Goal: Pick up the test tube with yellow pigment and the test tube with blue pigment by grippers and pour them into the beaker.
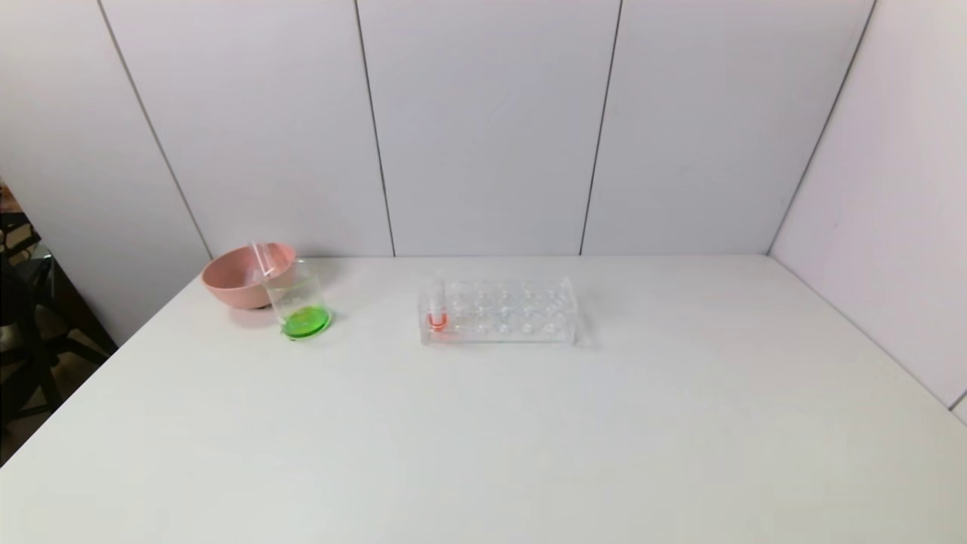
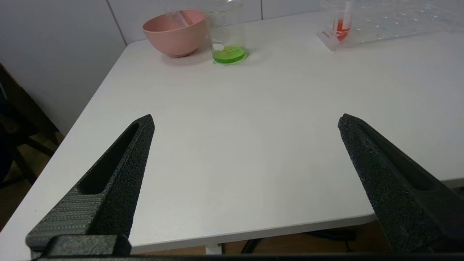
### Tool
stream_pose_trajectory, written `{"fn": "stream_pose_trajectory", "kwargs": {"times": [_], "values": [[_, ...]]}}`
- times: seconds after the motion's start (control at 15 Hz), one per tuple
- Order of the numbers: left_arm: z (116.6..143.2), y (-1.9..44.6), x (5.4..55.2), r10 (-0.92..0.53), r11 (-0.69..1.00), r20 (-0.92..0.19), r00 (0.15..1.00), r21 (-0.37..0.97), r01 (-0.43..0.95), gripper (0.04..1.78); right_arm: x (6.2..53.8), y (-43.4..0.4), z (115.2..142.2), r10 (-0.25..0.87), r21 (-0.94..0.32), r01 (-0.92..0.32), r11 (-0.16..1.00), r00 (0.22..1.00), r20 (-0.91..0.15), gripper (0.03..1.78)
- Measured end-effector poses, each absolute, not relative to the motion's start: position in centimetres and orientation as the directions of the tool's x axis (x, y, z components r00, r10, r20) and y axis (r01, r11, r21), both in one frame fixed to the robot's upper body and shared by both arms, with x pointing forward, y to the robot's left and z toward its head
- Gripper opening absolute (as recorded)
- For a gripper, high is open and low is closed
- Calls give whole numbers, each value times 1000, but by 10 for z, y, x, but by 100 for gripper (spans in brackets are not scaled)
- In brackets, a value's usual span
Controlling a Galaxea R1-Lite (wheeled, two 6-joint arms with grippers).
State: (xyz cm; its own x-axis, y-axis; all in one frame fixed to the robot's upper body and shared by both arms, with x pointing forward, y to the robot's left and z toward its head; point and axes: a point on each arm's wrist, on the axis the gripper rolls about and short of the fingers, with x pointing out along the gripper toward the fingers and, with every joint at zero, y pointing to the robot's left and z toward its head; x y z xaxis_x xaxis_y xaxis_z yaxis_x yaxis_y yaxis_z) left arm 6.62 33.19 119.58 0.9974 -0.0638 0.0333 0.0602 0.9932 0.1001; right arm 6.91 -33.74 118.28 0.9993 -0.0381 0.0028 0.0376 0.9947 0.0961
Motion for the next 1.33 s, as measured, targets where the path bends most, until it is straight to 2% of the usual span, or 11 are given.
{"fn": "stream_pose_trajectory", "kwargs": {"times": [0.13, 0.27, 1.33], "values": [[1185, 333, 68, 2, 1000, -5, 1000, 18, -2, 177, 69, -337, 1183, -38, 96, 38, 995, 999, 3, 177], [1185, 334, 69, 29, 996, 14, 999, -80, -28, 177, 69, -337, 1183, -38, 96, 37, 995, 999, 3, 177], [1184, 334, 69, 32, 995, 11, 999, -90, -31, 177, 69, -337, 1183, -38, 93, 37, 995, 999, 3, 177]]}}
